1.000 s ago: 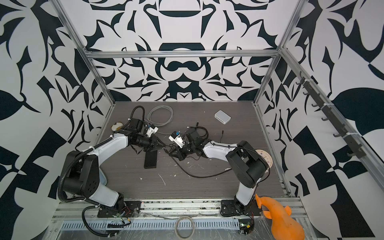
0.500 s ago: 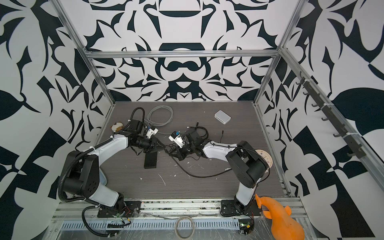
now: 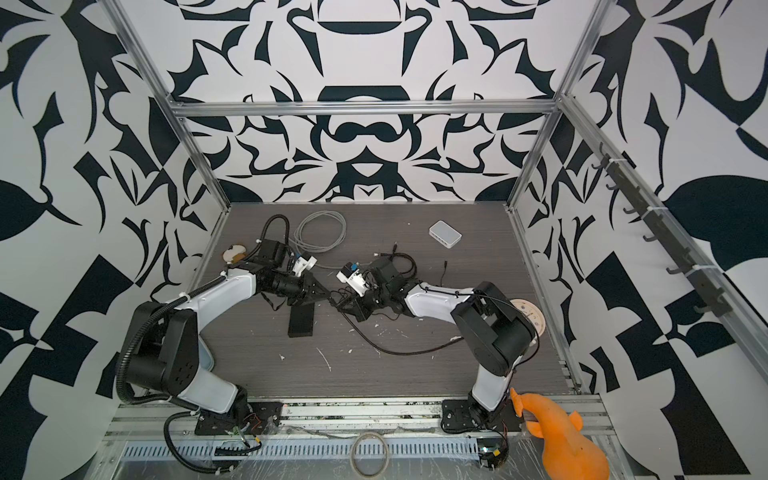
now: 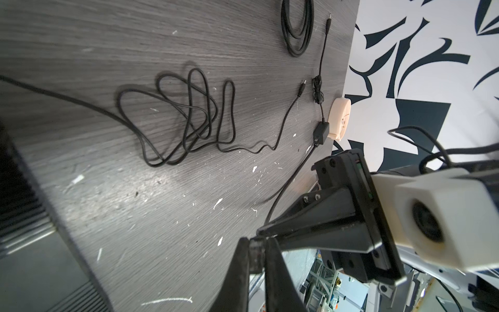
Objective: Insert the plug into the switch port
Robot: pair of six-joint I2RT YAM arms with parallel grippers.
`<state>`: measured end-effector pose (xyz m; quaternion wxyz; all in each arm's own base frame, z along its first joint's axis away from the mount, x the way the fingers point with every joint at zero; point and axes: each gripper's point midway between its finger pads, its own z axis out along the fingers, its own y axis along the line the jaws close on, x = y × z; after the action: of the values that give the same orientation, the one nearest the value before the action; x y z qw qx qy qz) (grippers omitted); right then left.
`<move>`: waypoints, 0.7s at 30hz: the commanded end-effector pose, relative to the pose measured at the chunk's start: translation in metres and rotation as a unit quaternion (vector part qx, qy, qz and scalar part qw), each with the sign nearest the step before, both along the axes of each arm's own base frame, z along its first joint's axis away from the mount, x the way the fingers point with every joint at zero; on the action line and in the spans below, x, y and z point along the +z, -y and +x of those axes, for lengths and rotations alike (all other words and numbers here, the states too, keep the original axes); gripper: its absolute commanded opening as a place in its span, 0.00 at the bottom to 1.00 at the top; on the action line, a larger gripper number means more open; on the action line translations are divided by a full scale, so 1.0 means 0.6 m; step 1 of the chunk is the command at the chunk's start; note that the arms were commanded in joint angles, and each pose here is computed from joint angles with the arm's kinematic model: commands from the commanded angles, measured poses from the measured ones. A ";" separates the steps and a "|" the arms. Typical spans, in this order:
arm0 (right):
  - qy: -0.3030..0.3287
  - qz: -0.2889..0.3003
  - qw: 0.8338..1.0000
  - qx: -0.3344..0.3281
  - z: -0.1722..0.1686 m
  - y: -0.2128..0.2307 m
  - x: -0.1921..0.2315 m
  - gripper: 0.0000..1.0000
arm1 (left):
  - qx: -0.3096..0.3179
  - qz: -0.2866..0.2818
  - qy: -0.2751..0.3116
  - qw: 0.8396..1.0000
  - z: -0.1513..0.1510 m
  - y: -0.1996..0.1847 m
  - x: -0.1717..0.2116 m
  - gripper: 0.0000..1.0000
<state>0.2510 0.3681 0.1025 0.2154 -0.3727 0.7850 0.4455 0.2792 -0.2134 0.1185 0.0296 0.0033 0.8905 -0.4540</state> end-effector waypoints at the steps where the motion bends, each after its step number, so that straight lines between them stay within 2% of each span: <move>1: 0.022 0.017 1.000 0.002 0.006 -0.010 0.028 0.00 | -0.004 -0.006 0.008 1.000 -0.003 -0.001 0.011 0.09; 5: 0.014 0.020 1.000 0.001 0.006 -0.012 0.030 0.00 | -0.021 -0.012 0.019 1.000 -0.009 0.001 0.011 0.03; 7: 0.004 0.030 0.999 0.009 0.001 -0.017 0.037 0.13 | -0.031 -0.019 0.028 0.999 -0.013 0.004 0.012 0.02; 10: -0.015 0.060 0.998 0.029 -0.011 -0.024 0.055 0.28 | -0.047 -0.032 0.044 0.997 -0.018 0.006 0.019 0.01; 12: -0.028 0.071 0.996 0.037 -0.014 -0.024 0.058 0.33 | -0.054 -0.037 0.056 0.996 -0.018 0.008 0.028 0.01; 16: -0.045 0.086 0.995 0.034 -0.004 -0.017 0.050 0.35 | -0.066 -0.050 0.080 0.993 -0.020 0.012 0.046 0.01; 21: -0.055 0.132 0.988 0.052 -0.003 -0.015 0.056 0.36 | -0.082 -0.069 0.100 0.989 -0.027 0.020 0.066 0.01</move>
<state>0.2508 0.3738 0.1165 0.1851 -0.3464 0.7499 0.5324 0.2699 -0.2215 0.1450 0.0692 0.0897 0.8621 -0.4939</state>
